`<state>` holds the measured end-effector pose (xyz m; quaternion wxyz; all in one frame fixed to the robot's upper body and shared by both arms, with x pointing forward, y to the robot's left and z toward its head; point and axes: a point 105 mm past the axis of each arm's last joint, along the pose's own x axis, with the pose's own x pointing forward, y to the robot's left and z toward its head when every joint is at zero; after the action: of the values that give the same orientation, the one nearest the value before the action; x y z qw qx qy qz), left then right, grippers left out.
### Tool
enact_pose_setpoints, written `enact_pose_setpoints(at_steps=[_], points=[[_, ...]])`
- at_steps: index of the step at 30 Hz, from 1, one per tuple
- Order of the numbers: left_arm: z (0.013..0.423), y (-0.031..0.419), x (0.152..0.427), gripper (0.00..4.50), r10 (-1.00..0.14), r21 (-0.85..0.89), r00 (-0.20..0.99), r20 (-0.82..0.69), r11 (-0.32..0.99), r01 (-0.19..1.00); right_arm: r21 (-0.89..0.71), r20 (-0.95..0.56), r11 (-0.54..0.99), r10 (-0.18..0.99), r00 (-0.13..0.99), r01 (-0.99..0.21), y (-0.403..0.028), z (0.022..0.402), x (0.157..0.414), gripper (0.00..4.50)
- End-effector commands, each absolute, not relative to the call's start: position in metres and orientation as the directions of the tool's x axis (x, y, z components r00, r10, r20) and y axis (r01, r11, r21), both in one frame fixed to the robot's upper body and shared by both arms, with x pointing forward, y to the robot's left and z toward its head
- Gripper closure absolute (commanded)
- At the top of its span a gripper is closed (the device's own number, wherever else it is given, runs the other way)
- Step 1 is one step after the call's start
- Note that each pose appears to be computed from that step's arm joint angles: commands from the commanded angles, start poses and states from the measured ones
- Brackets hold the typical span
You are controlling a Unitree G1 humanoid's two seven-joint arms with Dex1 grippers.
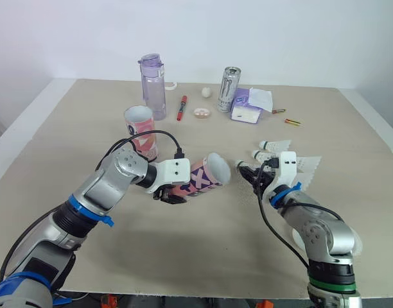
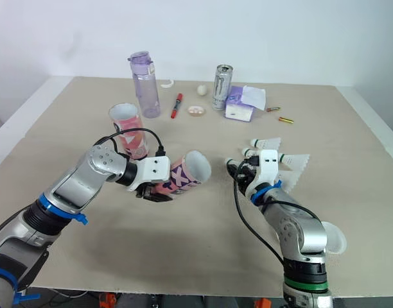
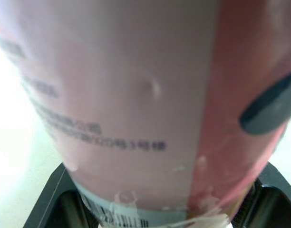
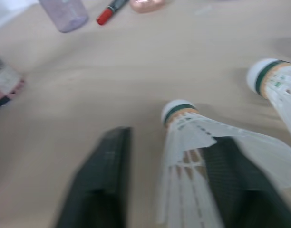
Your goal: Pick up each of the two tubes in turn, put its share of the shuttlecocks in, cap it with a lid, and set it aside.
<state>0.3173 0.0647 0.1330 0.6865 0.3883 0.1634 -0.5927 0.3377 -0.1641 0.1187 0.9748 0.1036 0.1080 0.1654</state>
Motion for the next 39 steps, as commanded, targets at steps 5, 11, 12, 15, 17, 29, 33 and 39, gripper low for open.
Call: enact_pose_setpoints(at_steps=[5,11,12,15,17,29,33,39], points=[[0.139,0.063,0.318,1.64,-0.696,0.362,0.263,-0.668,0.004,0.932,0.223,-0.147,0.921,0.356,0.923,-0.320,-0.158,0.130,0.340,4.43],[0.138,0.062,0.320,1.64,-0.698,0.362,0.260,-0.667,0.002,0.932,0.200,-0.055,0.901,0.402,0.914,-0.384,-0.152,0.161,0.332,4.43],[0.138,0.062,0.320,1.64,-0.699,0.361,0.259,-0.667,0.001,0.932,0.182,-0.024,0.896,0.416,0.909,-0.405,-0.152,0.172,0.328,4.43],[0.139,0.062,0.322,1.64,-0.699,0.362,0.257,-0.667,-0.003,0.932,0.087,0.049,0.872,0.478,0.877,-0.481,-0.154,0.206,0.315,4.43],[0.139,0.062,0.323,1.64,-0.699,0.362,0.256,-0.668,-0.004,0.932,0.000,0.080,0.850,0.525,0.847,-0.527,-0.157,0.228,0.306,4.43],[0.137,0.063,0.326,1.64,-0.698,0.351,0.247,-0.672,-0.008,0.936,-0.603,-0.169,0.288,0.865,0.472,-0.744,-0.130,0.264,0.228,4.43],[0.139,0.061,0.326,1.64,-0.704,0.350,0.242,-0.668,-0.009,0.937,-0.671,-0.218,0.218,0.856,0.470,-0.708,-0.125,0.255,0.237,4.43],[0.140,0.058,0.325,1.64,-0.708,0.352,0.241,-0.664,-0.011,0.936,-0.705,-0.260,0.170,0.841,0.474,-0.688,-0.123,0.241,0.249,4.43]])
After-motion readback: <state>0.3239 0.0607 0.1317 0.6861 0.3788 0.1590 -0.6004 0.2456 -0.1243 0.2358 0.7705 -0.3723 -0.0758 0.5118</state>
